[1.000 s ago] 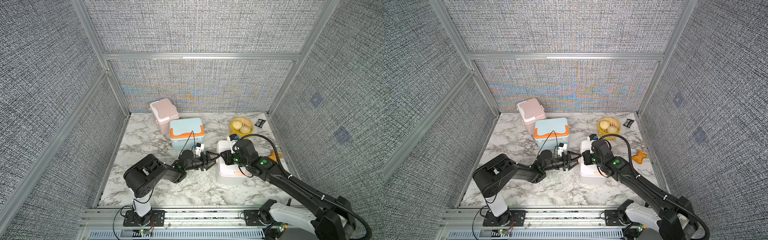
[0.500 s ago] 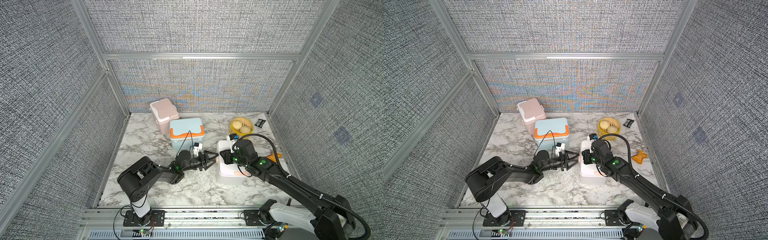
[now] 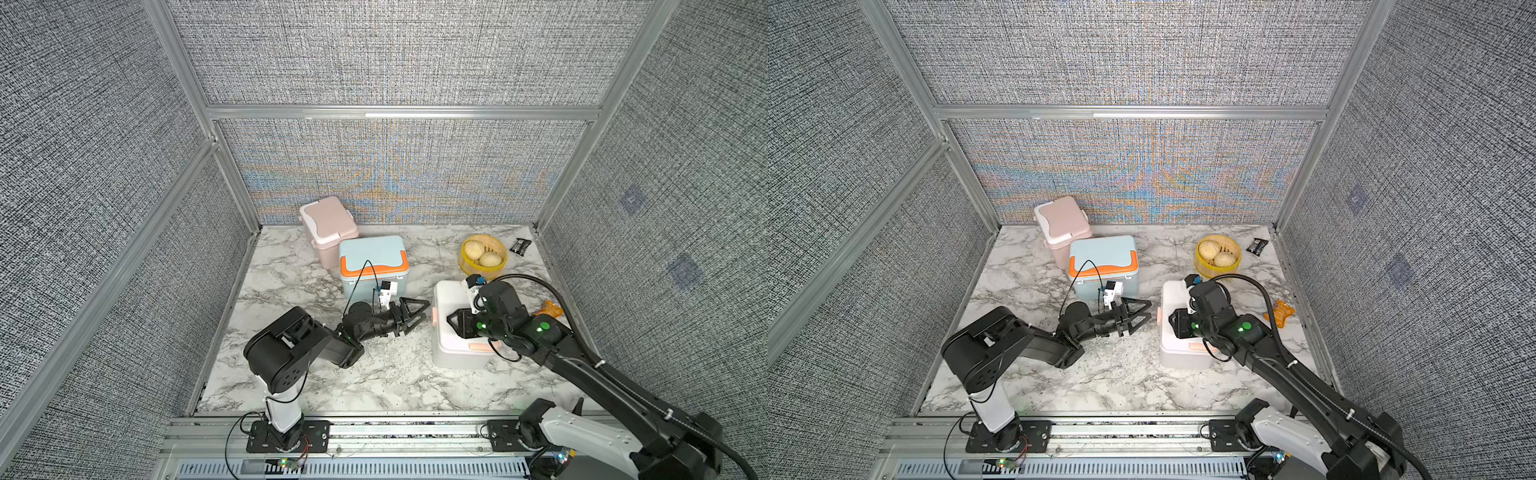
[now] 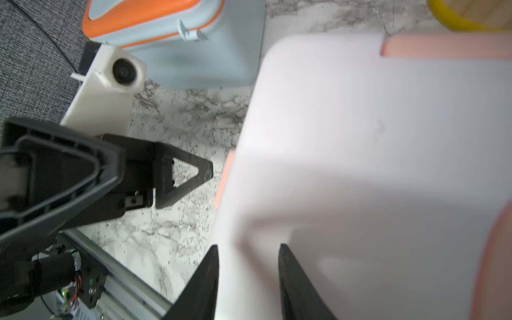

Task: Open first aid kits and take out gauze
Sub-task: Open the fastener of the first aid kit.

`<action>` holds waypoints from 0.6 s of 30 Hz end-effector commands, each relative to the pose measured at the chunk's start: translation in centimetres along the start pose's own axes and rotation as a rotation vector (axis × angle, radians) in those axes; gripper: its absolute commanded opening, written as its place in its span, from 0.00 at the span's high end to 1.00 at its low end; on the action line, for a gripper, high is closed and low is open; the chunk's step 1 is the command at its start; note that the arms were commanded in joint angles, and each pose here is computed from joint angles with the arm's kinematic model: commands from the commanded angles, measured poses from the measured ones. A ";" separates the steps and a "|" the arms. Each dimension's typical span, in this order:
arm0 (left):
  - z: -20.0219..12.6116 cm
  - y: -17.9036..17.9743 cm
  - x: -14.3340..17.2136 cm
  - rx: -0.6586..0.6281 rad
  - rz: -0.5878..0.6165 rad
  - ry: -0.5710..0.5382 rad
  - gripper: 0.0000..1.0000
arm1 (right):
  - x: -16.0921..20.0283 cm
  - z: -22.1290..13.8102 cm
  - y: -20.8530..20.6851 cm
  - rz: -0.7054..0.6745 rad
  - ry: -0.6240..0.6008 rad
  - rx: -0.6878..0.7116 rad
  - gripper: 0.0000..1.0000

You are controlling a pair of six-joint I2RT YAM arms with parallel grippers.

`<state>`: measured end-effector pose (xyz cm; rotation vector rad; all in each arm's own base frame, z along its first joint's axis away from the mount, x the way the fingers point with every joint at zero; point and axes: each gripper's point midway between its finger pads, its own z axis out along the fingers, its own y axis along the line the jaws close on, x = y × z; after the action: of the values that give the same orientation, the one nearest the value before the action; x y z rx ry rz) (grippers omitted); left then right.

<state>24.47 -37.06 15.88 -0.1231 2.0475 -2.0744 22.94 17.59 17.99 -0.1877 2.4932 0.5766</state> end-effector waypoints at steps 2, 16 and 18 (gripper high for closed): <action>0.5 -0.4 0.9 0.030 0.067 0.062 0.17 | 4.5 -1.6 -3.6 0.031 0.155 0.161 0.61; 3.1 -1.9 2.1 0.085 0.082 0.148 0.19 | 7.4 0.4 -5.2 0.048 0.289 0.216 0.70; 3.4 -0.9 2.0 0.069 0.061 0.149 0.19 | 7.4 0.3 -5.4 0.048 0.287 0.223 0.70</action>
<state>24.27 -40.32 15.83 0.0093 2.0642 -2.1132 23.68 16.15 16.35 -0.1269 2.5180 0.4722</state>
